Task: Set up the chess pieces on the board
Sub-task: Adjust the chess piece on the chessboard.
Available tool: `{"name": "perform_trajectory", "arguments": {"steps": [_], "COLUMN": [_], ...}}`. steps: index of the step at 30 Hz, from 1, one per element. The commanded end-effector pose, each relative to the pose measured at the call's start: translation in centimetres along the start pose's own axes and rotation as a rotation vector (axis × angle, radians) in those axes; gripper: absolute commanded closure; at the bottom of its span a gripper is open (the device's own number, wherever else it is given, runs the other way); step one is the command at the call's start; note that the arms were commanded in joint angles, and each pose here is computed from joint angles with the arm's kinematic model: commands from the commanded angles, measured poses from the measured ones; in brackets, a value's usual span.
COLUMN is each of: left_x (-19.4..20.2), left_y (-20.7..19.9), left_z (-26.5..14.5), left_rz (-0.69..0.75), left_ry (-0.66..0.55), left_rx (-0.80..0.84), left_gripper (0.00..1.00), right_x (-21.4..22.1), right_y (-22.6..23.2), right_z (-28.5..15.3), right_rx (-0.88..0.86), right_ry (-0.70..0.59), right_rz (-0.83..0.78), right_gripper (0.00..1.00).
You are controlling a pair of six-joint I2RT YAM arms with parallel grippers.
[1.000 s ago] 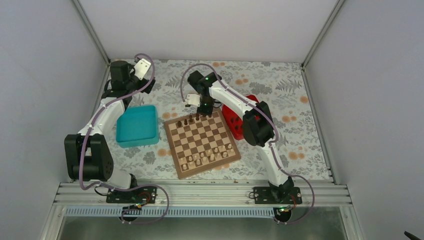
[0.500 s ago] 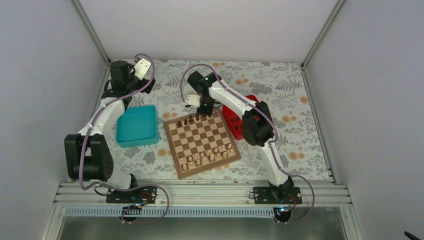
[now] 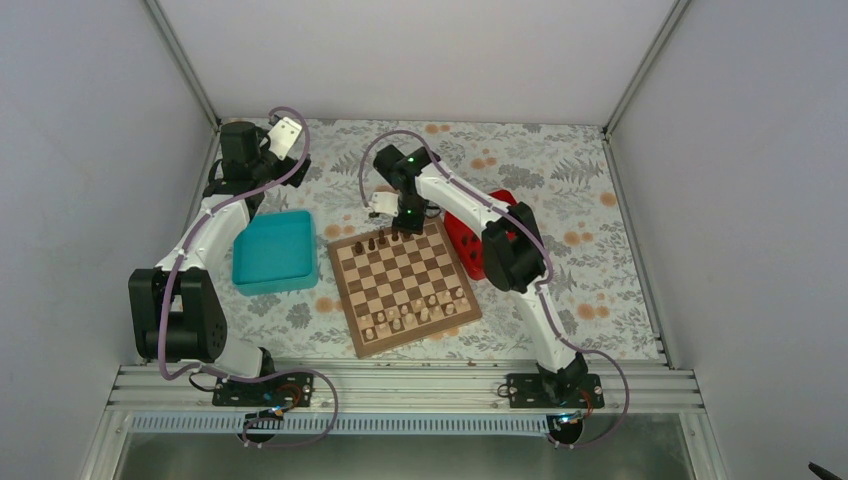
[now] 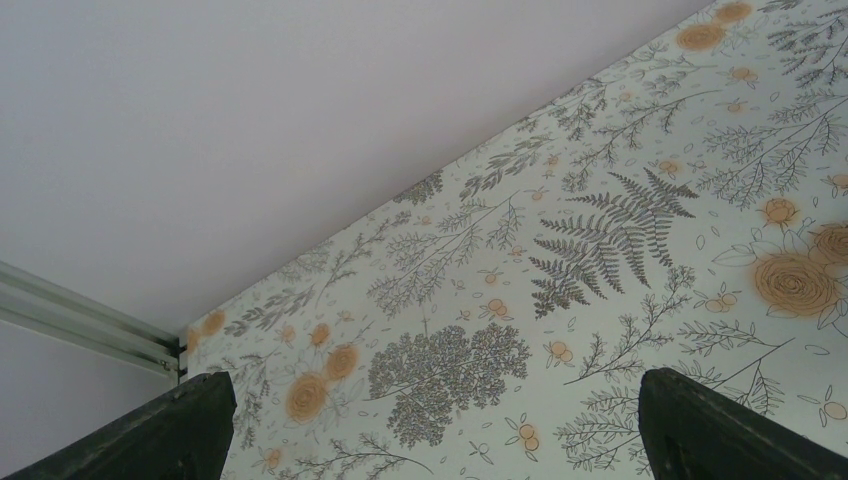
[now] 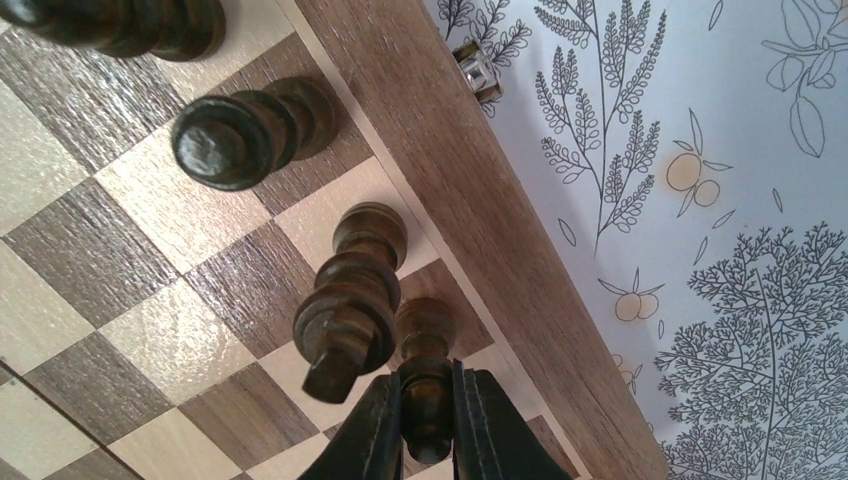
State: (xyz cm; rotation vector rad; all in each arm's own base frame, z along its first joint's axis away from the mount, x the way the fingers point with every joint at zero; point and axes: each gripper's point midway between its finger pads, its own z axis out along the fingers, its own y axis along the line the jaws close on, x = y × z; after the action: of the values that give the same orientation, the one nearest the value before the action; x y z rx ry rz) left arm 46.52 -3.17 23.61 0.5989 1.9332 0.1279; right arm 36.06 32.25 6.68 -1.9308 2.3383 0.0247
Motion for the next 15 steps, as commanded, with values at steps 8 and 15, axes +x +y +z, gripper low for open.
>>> {"name": "perform_trajectory", "arguments": {"steps": [8, 15], "left_x": [-0.1, -0.2], "left_y": [-0.2, -0.2], "left_z": [0.0, -0.1], "left_rz": [0.016, 0.017], "left_ry": [-0.011, -0.013], "left_rx": [0.004, 0.005], "left_gripper": [0.0, 0.0], "right_x": [-0.4, 0.0], "right_y": [-0.1, -1.6], "right_z": [-0.4, -3.6], "right_rx": [0.017, 0.08], "right_ry": [-0.004, -0.046], "right_rz": [-0.003, 0.031], "right_gripper": [0.73, 0.57]}}
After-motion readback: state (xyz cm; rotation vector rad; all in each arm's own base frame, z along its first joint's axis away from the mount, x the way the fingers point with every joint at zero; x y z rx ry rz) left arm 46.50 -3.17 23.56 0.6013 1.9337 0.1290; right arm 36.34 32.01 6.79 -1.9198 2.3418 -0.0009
